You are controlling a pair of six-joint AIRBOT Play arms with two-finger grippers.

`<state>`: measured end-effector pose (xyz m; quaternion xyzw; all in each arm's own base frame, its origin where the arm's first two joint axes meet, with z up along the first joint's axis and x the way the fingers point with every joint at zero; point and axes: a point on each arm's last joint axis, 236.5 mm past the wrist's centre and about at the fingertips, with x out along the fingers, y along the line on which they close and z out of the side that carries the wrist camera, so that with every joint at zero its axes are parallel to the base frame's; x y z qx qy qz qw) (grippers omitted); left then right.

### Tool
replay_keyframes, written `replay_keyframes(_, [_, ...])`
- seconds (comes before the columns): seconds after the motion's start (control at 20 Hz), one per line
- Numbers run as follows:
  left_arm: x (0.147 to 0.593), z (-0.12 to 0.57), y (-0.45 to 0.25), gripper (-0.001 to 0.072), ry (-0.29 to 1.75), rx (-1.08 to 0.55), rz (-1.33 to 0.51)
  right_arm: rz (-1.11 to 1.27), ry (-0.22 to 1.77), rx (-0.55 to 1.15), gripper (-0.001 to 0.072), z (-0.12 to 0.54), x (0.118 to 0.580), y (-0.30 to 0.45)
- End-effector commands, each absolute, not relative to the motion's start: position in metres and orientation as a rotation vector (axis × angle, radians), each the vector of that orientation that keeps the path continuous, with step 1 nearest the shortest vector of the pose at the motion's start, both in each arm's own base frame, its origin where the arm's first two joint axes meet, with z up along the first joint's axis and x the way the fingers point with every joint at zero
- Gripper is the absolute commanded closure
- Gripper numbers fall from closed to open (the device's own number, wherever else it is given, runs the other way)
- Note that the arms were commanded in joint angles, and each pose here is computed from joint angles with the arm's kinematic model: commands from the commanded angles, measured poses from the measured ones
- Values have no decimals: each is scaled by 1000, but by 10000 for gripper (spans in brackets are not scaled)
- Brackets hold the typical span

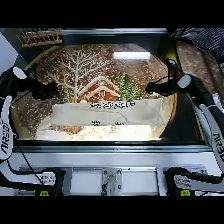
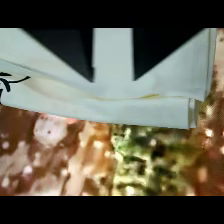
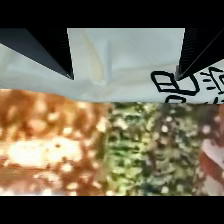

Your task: Fold the clothes and pants, and hang the long-sleeved shirts on hangers.

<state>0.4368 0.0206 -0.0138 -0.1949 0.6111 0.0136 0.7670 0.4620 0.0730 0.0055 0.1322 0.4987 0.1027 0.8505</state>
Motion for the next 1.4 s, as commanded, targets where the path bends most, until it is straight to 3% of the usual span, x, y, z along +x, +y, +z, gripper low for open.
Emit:
replay_keyframes(0.0, [426,8,5,703,1272,-374,-20,239,1186,252,-3,-3,424,18])
replay_keyframes(0.15, [395,-1,-32,703,1307,-331,-81,126,1287,383,-3,-40,384,-41])
replay_keyframes(0.35, [364,-22,-88,704,1323,-273,-163,137,1332,612,-3,-84,349,-51])
replay_keyframes(0.65, [345,-34,-149,704,1337,-178,-286,296,1305,796,-2,-100,373,8])
replay_keyframes(0.9, [344,-32,-165,703,1319,-159,-317,411,1322,813,1,-100,384,77])
replay_keyframes(0.95, [344,-32,-165,703,1320,-160,-317,415,1315,807,102,-100,387,86])
replay_keyframes(1.0, [344,-32,-165,703,1320,-160,-317,415,1308,800,362,-100,390,90])
replay_keyframes(1.05, [344,-32,-165,704,1320,-160,-317,411,1303,792,522,-101,391,91])
replay_keyframes(1.1, [344,-32,-165,703,1320,-160,-316,408,1302,793,631,-101,392,90])
replay_keyframes(1.15, [344,-32,-165,704,1320,-162,-314,397,1301,803,700,-100,392,88])
replay_keyframes(1.35, [344,-34,-166,704,1329,-187,-295,308,1327,749,701,-74,388,47])
